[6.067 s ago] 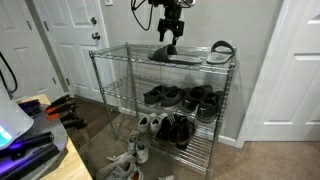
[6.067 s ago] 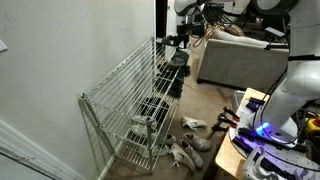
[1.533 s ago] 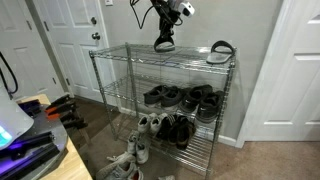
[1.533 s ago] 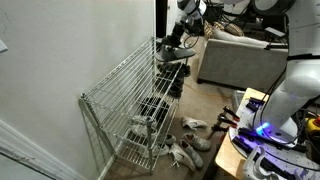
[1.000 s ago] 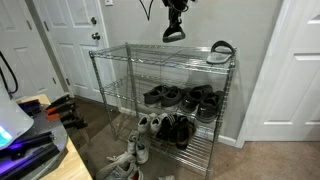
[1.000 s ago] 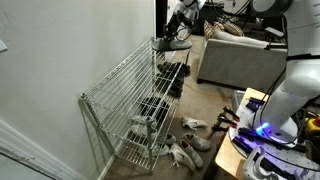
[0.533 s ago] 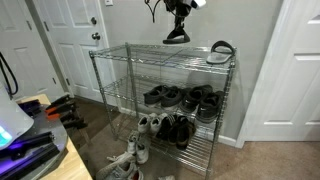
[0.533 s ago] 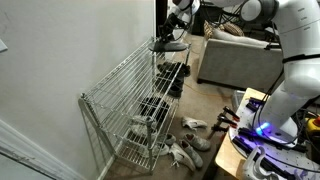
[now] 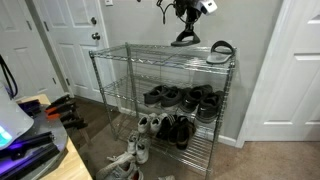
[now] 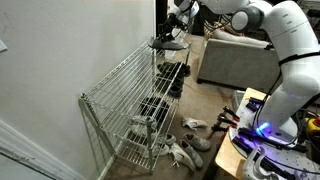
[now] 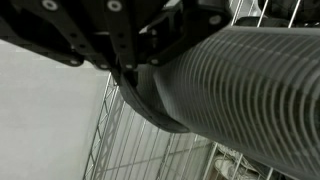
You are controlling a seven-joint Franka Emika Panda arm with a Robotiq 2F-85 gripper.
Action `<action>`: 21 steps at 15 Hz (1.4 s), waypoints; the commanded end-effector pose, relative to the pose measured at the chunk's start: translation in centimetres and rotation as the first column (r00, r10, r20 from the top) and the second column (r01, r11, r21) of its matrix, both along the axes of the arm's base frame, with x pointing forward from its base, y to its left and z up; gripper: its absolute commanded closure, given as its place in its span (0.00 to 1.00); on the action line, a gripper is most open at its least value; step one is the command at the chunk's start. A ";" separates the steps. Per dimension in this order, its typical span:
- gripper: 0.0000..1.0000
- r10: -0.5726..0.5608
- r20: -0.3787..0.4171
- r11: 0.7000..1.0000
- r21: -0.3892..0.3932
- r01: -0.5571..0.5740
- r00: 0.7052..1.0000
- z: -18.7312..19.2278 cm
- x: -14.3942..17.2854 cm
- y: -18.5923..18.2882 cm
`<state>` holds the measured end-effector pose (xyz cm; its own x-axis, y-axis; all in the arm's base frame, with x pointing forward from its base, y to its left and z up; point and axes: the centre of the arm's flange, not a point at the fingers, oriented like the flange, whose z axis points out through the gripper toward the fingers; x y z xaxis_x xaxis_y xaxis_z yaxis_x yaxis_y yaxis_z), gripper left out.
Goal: Move the house slipper to the right
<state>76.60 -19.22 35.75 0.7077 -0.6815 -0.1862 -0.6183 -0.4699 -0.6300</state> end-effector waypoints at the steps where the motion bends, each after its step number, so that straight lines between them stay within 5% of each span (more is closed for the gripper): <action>1: 0.97 -0.050 0.007 0.997 0.062 0.050 0.999 -0.2 2.0 -1.6; 11: 0.97 -0.156 -0.033 0.978 0.137 0.160 0.987 -3.1 2.9 -4.7; 21: 0.97 -0.171 -0.019 0.980 0.102 0.172 0.985 -2.8 3.3 -5.0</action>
<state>78.52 -23.28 32.36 0.5945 -0.7627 -0.2547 -0.6825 -0.3111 -0.6614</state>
